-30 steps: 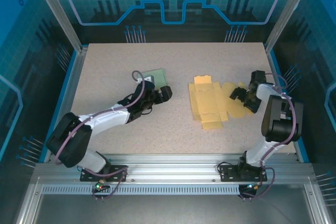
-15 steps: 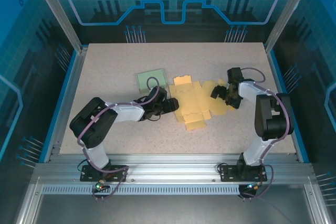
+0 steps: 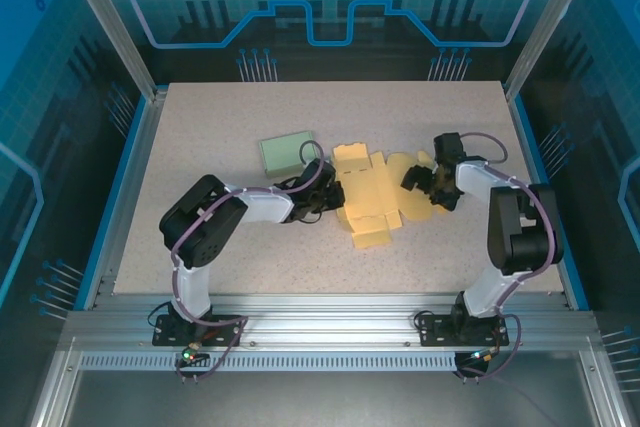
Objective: Fold the paper box
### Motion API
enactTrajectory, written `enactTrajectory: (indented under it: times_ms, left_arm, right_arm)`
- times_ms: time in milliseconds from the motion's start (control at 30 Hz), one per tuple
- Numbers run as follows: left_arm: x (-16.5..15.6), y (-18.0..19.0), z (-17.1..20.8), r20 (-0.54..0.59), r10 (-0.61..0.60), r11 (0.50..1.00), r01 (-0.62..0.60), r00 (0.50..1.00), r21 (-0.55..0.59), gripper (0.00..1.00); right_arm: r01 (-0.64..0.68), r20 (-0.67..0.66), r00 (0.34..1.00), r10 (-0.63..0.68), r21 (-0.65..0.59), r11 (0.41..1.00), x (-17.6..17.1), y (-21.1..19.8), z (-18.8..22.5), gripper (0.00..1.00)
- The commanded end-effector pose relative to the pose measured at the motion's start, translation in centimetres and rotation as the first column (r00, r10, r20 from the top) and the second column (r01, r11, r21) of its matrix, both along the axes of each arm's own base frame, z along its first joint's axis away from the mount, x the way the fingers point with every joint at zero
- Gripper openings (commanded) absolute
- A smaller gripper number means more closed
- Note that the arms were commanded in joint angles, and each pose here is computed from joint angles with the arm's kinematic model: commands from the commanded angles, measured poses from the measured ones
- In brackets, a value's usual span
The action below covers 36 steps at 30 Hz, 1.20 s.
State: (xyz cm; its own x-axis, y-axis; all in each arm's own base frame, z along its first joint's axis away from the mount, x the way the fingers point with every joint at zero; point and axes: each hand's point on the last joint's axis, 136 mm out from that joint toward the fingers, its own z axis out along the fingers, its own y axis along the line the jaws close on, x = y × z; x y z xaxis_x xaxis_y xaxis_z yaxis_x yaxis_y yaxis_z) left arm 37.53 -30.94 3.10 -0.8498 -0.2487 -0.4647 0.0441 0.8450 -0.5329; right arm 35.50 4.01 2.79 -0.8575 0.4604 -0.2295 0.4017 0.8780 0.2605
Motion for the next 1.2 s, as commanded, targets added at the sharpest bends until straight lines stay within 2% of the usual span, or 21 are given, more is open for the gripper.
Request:
enactTrajectory:
  times_ms: [0, 67, 167, 233, 333, 433, 533, 633, 733, 833, 967, 1067, 1167]
  left_arm:
    - [0.0, -0.4, 2.7, 0.099, -0.129, 0.988, 0.119, 0.987, 0.102, 0.00]
    - [-0.2, 0.1, 4.2, 0.143, -0.211, 0.964, 0.182, 0.967, 0.193, 0.00]
    - [-0.5, 1.1, 6.7, 0.183, -0.382, 0.879, 0.295, 0.906, 0.374, 0.00]
    - [-0.8, 2.1, 8.5, 0.174, -0.508, 0.779, 0.363, 0.844, 0.512, 0.00]
    - [-1.5, 3.7, 10.2, 0.100, -0.675, 0.584, 0.446, 0.731, 0.678, 0.00]
    - [-1.0, 5.5, 12.3, 0.081, -0.747, 0.462, 0.429, 0.659, 0.776, 0.00]
    - [0.0, 6.6, 14.9, 0.127, -0.798, 0.419, 0.390, 0.590, 0.820, 0.00]
    - [0.1, 6.6, 16.6, 0.175, -0.872, 0.364, 0.368, 0.458, 0.855, 0.00]
    - [0.4, 6.1, 17.5, 0.195, -0.908, 0.326, 0.336, 0.370, 0.884, 0.00]
    - [0.6, 5.2, 17.4, 0.226, -0.927, 0.317, 0.303, 0.298, 0.899, 0.00]
    - [1.2, 3.9, 16.5, 0.262, -0.927, 0.329, 0.251, 0.267, 0.910, 0.00]
    - [1.6, 2.8, 14.8, 0.226, -0.940, 0.278, 0.191, 0.256, 0.941, 0.00]
    - [2.4, 1.9, 12.6, 0.163, -0.948, 0.206, 0.135, 0.275, 0.969, 0.00]
  right_arm:
    - [-0.033, -0.001, 0.999, 0.034, 0.072, 0.997, -1.5, 1.8, 0.9, 0.97]
    - [-0.050, 0.032, 0.998, 0.048, 0.078, 0.996, -1.8, 2.0, 2.1, 0.98]
    - [-0.088, 0.089, 0.993, 0.081, 0.073, 0.993, -2.6, 2.3, 4.4, 1.00]
    - [-0.129, 0.135, 0.984, 0.119, 0.064, 0.990, -3.2, 2.6, 6.3, 1.00]
    - [-0.194, 0.213, 0.960, 0.181, 0.043, 0.980, -4.3, 3.1, 9.3, 1.00]
    - [-0.257, 0.300, 0.924, 0.238, 0.022, 0.966, -5.3, 3.8, 12.1, 1.00]
    - [-0.307, 0.392, 0.877, 0.278, 0.009, 0.952, -6.1, 4.4, 14.8, 1.00]
    - [-0.322, 0.443, 0.849, 0.287, 0.003, 0.947, -6.7, 4.6, 16.4, 1.00]
    - [-0.273, 0.423, 0.872, 0.247, 0.000, 0.962, -7.3, 3.9, 15.4, 1.00]
    - [-0.215, 0.419, 0.884, 0.206, -0.027, 0.976, -7.4, 3.0, 15.2, 1.00]
    - [-0.213, 0.442, 0.875, 0.198, -0.017, 0.977, -7.7, 3.2, 16.0, 1.00]
    - [-0.212, 0.472, 0.863, 0.182, 0.010, 0.977, -7.7, 3.5, 17.0, 1.00]
    - [-0.207, 0.522, 0.839, 0.152, 0.048, 0.977, -7.5, 3.9, 18.0, 1.00]
